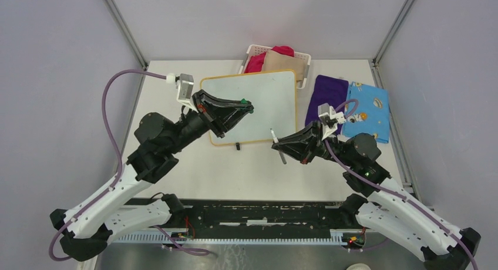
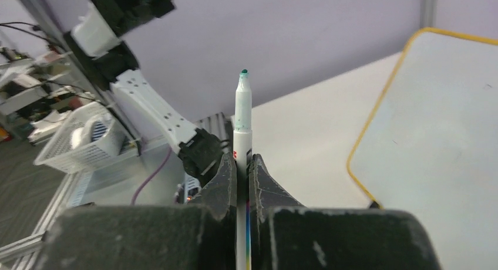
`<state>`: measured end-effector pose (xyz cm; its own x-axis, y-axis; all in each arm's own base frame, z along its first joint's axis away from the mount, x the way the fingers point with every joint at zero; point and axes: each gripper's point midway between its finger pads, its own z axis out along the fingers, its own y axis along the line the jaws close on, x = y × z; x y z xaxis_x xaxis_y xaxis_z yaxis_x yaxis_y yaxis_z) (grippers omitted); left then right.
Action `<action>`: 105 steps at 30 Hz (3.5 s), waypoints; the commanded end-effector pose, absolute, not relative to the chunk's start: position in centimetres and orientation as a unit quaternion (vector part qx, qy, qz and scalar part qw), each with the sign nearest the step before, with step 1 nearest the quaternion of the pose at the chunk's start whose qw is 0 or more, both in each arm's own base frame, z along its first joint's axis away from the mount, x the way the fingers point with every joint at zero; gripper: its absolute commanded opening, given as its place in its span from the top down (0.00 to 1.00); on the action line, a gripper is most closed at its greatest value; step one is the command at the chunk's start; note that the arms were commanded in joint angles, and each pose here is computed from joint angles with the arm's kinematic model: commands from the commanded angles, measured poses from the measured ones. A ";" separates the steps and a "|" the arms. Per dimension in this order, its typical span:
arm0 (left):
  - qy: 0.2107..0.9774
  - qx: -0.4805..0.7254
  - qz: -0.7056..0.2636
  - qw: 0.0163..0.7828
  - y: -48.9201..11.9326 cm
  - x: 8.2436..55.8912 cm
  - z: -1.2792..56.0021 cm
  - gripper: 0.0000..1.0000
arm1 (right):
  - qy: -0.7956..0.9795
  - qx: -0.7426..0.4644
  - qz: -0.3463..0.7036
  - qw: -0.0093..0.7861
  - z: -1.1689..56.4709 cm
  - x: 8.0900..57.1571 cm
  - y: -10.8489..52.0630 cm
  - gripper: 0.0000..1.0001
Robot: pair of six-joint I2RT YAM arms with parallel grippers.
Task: Write a sentence on the whiteboard
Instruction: Open the whiteboard marker at the center of the board, then place the pen cap at the center of the board, then write a sentence on the whiteboard.
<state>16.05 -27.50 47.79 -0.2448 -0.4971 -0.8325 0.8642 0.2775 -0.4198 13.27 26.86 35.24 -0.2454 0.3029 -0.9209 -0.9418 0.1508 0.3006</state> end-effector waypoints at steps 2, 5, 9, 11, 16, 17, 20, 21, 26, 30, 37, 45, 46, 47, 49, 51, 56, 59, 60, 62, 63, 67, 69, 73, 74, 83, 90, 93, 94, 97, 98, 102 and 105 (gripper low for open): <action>0.617 0.110 -0.426 0.652 -22.8 19.9 45.1 0.98 | 0.602 -0.263 0.446 0.607 34.4 17.4 24.1 1.00; 0.686 0.055 -0.302 0.660 -18.1 21.8 41.1 0.98 | 0.664 -0.231 0.345 0.622 31.5 20.1 21.4 1.00; 0.771 0.011 -0.134 0.623 -12.4 22.6 34.9 0.98 | 0.728 -0.200 0.244 0.609 27.1 22.1 18.5 1.00; 0.799 -0.003 -0.074 0.597 -10.6 22.6 32.0 0.98 | 0.739 -0.193 0.226 0.605 25.5 22.4 17.9 1.00; 0.840 -0.016 0.005 0.542 -9.1 22.8 26.6 0.98 | 0.745 -0.188 0.216 0.603 23.9 22.7 17.7 1.00; 0.847 -0.026 0.019 0.531 -8.5 23.3 25.8 0.98 | 0.744 -0.190 0.216 0.603 23.9 22.8 17.8 1.00; 0.874 -0.054 0.019 0.483 -6.7 25.3 23.3 0.98 | 0.742 -0.193 0.217 0.604 24.0 22.8 17.9 1.00; 0.884 -0.068 0.006 0.463 -6.1 26.1 22.4 0.98 | 0.741 -0.194 0.218 0.604 24.0 22.7 17.9 1.00; 0.897 -0.139 -0.001 0.420 -3.9 29.5 19.5 0.98 | 0.733 -0.197 0.232 0.608 24.4 22.5 18.2 1.00; 0.892 -0.225 -0.025 0.391 -1.9 33.3 16.4 0.98 | 0.729 -0.207 0.245 0.604 24.5 22.2 18.8 1.00; 0.901 -0.270 0.028 0.338 1.0 38.4 11.2 0.98 | 0.723 -0.215 0.254 0.605 24.8 21.6 18.8 1.00; 0.930 -0.250 0.062 0.262 1.8 40.1 5.7 0.98 | 0.718 -0.212 0.249 0.614 25.1 21.5 18.4 1.00; 0.932 -0.250 0.063 0.255 1.8 40.0 5.1 0.98 | 0.719 -0.212 0.248 0.614 25.0 21.6 18.4 1.00; 0.933 -0.251 0.064 0.249 1.8 39.9 4.6 0.98 | 0.718 -0.212 0.249 0.614 25.1 21.6 18.4 1.00; 0.936 -0.250 0.065 0.239 1.9 39.6 3.7 0.98 | 0.718 -0.211 0.247 0.616 25.2 21.6 18.4 1.00; 0.938 -0.249 0.067 0.233 2.0 39.5 3.2 0.98 | 0.718 -0.210 0.248 0.616 25.3 21.7 18.4 1.00; 0.941 -0.248 0.069 0.221 2.3 39.1 2.2 0.94 | 0.722 -0.213 0.243 0.611 24.8 21.7 18.3 1.00; 0.941 -0.249 0.069 0.219 2.3 38.9 1.8 0.89 | 0.725 -0.212 0.242 0.609 24.5 21.7 18.3 1.00; 0.941 -0.249 0.070 0.218 2.3 38.8 1.8 0.87 | 0.726 -0.211 0.242 0.608 24.4 21.7 18.3 1.00; 0.941 -0.250 0.076 0.214 2.5 38.6 1.6 0.85 | 0.727 -0.211 0.241 0.607 24.3 21.7 18.3 1.00; 0.942 -0.249 0.077 0.212 2.5 38.5 1.5 0.84 | 0.729 -0.211 0.239 0.606 24.2 21.7 18.2 1.00; 0.942 -0.249 0.077 0.210 2.5 38.2 1.1 0.80 | 0.731 -0.209 0.234 0.606 23.9 21.9 18.1 1.00; 0.943 -0.249 0.076 0.209 2.4 38.2 1.1 0.75 | 0.732 -0.209 0.231 0.606 24.0 21.9 18.0 1.00; 0.943 -0.249 0.078 0.209 2.5 38.0 1.1 0.70 | 0.732 -0.210 0.229 0.607 23.9 21.9 17.9 1.00; 0.943 -0.248 0.079 0.209 2.5 37.9 1.0 0.69 | 0.733 -0.210 0.228 0.606 23.9 21.9 17.9 1.00; 0.927 -0.281 0.088 0.233 4.0 37.8 3.2 0.52 | 0.731 -0.210 0.228 0.607 24.1 21.9 17.9 1.00; 0.880 -0.332 0.067 0.332 4.5 37.9 11.0 0.35 | 0.729 -0.209 0.233 0.608 24.6 21.9 18.0 1.00; 0.856 -0.341 0.033 0.388 4.0 37.6 15.9 0.29 | 0.727 -0.209 0.238 0.609 25.0 21.9 18.2 1.00; 0.849 -0.337 0.023 0.407 3.7 37.2 17.4 0.29 | 0.726 -0.208 0.241 0.609 25.2 21.8 18.3 1.00; 0.825 -0.307 -0.014 0.474 1.9 35.5 22.3 0.29 | 0.720 -0.213 0.259 0.608 25.7 21.7 19.0 1.00; 0.814 -0.292 -0.033 0.500 1.1 34.9 24.0 0.29 | 0.714 -0.218 0.269 0.608 26.0 21.5 19.4 1.00; 0.776 -0.177 -0.152 0.585 -3.7 32.4 29.5 0.29 | 0.680 -0.250 0.326 0.607 27.6 20.5 21.7 1.00; 0.751 -0.055 -0.233 0.616 -8.3 30.2 31.7 0.29 | 0.666 -0.272 0.367 0.590 28.3 19.7 23.5 1.00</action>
<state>31.53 -2.79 29.36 -0.2401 -0.4778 -0.8450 -0.1664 0.8778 -0.4491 20.75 20.77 23.29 -0.2253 -0.0351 -0.9736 -0.6925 0.7087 0.1347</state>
